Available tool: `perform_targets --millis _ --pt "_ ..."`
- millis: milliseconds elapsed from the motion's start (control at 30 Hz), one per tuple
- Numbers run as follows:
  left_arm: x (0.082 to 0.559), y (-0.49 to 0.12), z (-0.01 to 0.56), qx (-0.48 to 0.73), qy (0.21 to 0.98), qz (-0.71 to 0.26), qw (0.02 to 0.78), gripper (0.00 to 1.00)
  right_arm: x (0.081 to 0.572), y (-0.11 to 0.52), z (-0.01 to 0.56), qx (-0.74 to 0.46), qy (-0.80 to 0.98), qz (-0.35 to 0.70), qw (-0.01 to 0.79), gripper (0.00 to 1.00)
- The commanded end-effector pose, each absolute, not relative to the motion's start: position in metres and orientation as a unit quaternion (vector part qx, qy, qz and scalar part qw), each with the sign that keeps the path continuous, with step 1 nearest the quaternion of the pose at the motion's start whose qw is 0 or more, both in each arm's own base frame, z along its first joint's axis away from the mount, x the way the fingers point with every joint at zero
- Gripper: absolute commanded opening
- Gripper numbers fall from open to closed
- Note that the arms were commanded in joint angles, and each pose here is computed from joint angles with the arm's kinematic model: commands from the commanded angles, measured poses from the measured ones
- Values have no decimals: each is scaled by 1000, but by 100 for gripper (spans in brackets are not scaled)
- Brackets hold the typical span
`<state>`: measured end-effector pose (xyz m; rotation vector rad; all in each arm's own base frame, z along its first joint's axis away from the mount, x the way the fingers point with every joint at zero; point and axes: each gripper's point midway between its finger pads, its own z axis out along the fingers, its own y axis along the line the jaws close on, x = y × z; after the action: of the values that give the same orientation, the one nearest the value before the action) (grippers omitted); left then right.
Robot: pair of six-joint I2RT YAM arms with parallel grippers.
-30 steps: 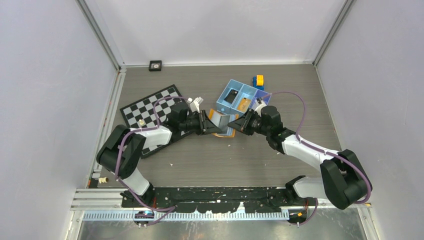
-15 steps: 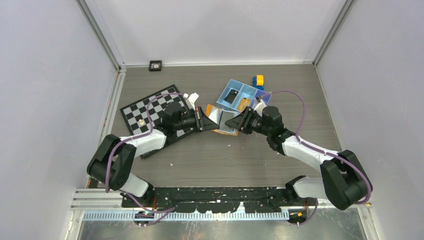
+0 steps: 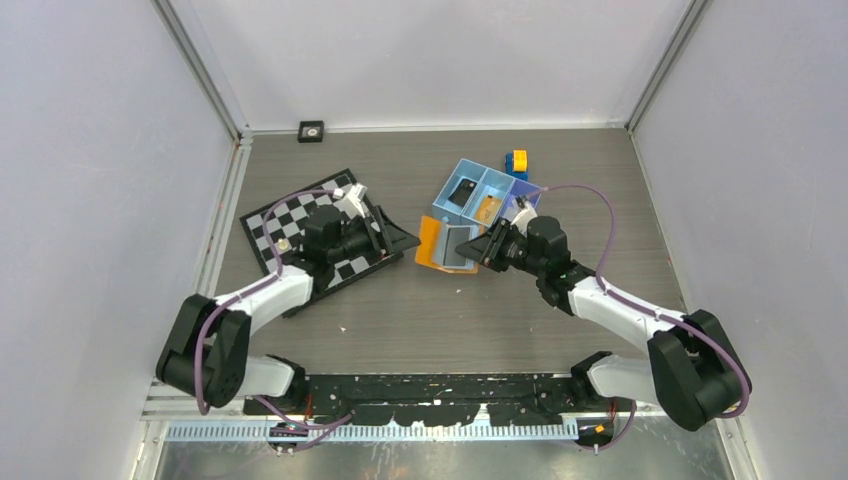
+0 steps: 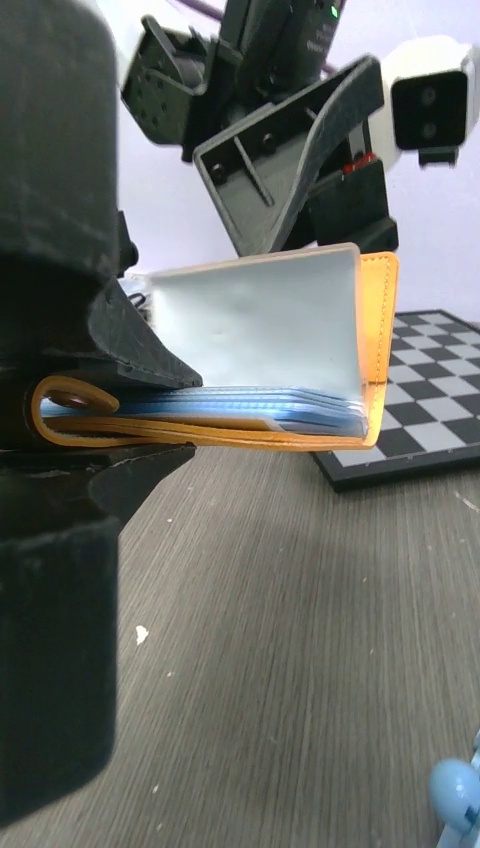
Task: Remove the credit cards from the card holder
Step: Open the card holder.
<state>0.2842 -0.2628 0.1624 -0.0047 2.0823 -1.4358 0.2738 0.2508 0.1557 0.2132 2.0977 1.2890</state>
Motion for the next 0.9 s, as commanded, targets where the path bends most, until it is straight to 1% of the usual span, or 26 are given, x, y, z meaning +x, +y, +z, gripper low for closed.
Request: perform_targets --millis 0,67,100,167,200,233,367,467,533,567,700,867 --pt "296 -236 160 -27 817 -461 345 68 282 249 169 74 796 485 356 1" --pt "292 -241 176 -5 796 -482 367 67 284 249 164 78 803 476 351 0" --pt "287 -246 187 13 780 -499 378 62 284 249 162 78 805 474 349 1" --pt "274 -262 210 60 747 -534 392 43 284 250 160 77 806 475 345 0" --pt "262 -274 223 95 726 -555 394 39 285 251 159 77 806 476 343 1" --pt "251 -286 234 127 709 -572 393 37 285 251 157 79 809 474 339 1" --pt "211 -317 255 225 670 -586 397 36 287 253 152 78 816 468 331 1" --pt "200 -327 255 250 665 -585 391 39 286 256 153 70 815 474 327 1" --pt "207 -332 244 238 684 -578 376 42 284 258 154 64 813 479 325 0" --pt "213 -335 236 230 701 -568 365 40 284 259 154 63 813 480 324 0" --pt "236 -341 192 201 774 -515 308 30 283 259 157 60 810 483 327 1" --pt "261 -323 164 131 808 -503 277 22 281 258 164 56 803 488 336 0"
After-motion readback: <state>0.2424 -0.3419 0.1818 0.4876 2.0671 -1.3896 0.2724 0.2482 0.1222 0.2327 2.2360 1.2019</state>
